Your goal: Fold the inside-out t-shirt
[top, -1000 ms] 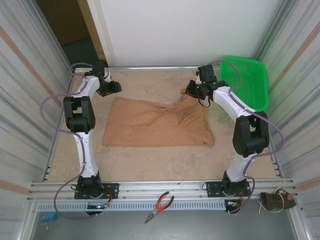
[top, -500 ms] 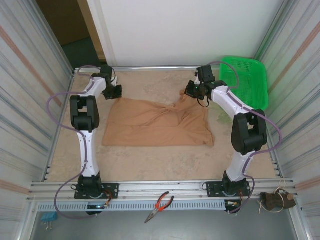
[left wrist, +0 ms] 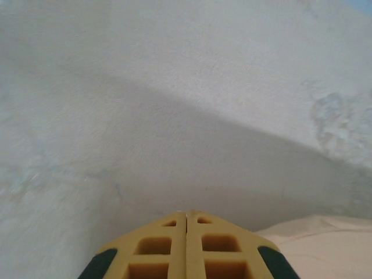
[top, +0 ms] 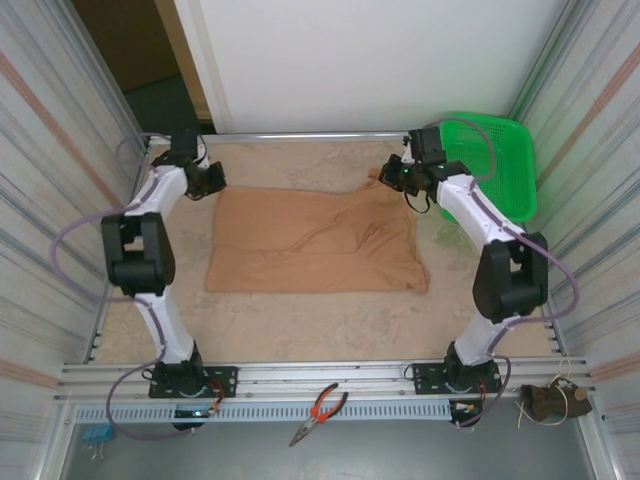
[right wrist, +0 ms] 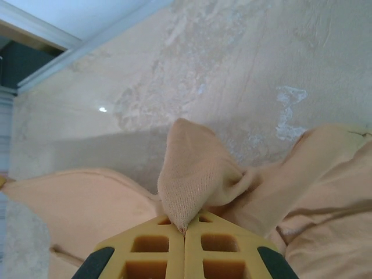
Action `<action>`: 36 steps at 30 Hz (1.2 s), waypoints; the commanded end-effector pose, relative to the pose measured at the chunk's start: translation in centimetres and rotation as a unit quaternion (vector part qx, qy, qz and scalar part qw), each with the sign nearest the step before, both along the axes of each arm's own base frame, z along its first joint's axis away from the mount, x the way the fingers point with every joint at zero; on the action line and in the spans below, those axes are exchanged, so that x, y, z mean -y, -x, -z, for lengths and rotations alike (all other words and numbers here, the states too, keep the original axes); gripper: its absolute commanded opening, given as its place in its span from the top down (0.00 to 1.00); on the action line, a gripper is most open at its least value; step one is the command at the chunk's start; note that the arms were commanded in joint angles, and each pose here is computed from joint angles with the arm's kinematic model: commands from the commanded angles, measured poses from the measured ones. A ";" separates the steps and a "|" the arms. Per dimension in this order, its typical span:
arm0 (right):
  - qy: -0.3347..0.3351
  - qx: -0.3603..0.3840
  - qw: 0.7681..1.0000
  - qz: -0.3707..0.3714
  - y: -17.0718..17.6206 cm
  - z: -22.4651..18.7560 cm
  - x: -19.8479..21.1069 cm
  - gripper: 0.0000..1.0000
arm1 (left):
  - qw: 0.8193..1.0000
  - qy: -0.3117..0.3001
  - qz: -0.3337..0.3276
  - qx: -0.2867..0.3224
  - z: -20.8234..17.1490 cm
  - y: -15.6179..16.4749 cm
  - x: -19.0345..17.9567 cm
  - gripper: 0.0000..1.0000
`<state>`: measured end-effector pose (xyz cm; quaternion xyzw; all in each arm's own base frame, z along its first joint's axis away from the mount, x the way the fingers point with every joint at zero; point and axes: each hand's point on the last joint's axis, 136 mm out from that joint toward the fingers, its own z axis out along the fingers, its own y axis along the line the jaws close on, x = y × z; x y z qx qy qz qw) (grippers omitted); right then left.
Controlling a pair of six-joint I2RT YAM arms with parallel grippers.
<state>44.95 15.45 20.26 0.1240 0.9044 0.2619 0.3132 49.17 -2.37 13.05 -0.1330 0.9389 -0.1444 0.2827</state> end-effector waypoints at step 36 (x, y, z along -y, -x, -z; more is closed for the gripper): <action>0.223 -0.218 0.950 -0.015 7.4 13.0 0.3 0.46 | 0.990 0.095 -0.089 -0.057 5.0 11.3 3.4 0.33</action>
